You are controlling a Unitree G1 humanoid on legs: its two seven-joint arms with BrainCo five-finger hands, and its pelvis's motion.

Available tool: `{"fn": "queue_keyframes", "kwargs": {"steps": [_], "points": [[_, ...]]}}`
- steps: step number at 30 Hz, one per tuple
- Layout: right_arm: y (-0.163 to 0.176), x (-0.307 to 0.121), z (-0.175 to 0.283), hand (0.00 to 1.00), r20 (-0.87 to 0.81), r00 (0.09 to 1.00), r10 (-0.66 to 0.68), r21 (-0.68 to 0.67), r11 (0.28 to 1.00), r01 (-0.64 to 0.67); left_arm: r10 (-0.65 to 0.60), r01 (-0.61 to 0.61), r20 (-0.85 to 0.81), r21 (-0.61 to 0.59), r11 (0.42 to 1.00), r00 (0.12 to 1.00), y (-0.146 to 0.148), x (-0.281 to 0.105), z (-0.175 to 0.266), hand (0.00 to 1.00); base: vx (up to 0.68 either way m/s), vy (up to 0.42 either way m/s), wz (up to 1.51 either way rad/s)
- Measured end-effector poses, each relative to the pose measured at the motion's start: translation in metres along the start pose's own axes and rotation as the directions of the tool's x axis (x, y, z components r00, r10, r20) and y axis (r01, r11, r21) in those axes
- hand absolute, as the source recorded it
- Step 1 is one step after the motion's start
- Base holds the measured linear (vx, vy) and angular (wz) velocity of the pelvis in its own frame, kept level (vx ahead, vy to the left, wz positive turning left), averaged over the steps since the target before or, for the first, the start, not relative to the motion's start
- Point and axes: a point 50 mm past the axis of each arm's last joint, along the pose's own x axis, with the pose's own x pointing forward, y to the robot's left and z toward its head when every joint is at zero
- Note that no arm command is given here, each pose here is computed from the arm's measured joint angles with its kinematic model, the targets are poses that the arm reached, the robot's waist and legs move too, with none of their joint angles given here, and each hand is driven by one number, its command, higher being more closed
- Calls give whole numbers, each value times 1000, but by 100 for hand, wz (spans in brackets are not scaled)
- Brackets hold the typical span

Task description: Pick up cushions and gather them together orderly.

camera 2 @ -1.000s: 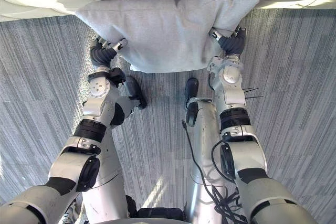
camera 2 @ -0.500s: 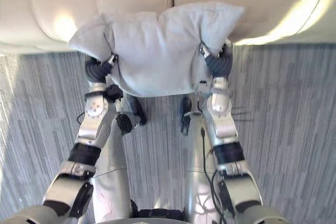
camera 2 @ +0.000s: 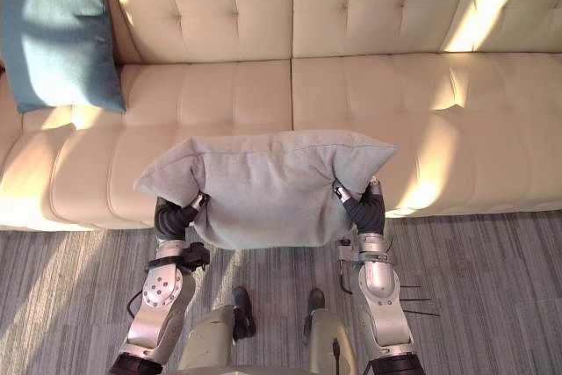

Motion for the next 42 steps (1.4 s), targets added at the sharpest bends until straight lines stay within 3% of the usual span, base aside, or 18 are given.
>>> {"fn": "queue_keyframes", "kwargs": {"steps": [11,15,27,32,37,42], "points": [[-8,3,-14,100,-66,998,21,-70,997,-26,-60,62,-36,59,996,998,1,-2,-6,100,112,9,-5],[-19,-4,-21,100,-126,992,17,-120,992,-32,-87,96,-127,64,993,988,-6,-10,-25,100,396,-192,47],[-36,-2,-13,100,-86,995,-43,-150,988,30,-171,180,-177,36,983,969,-19,-10,-36,100,244,-40,8],[-27,-2,-17,100,-96,994,-50,-131,991,37,-192,211,-170,102,972,967,-10,-6,-34,100,94,133,-17],[-20,18,-2,100,-12,998,-62,-130,990,60,-206,217,-98,125,968,974,-19,8,-22,100,8,92,-18],[4,81,60,100,266,959,-94,-101,987,125,-167,140,177,154,978,970,-42,64,35,100,-99,22,-8]]}}
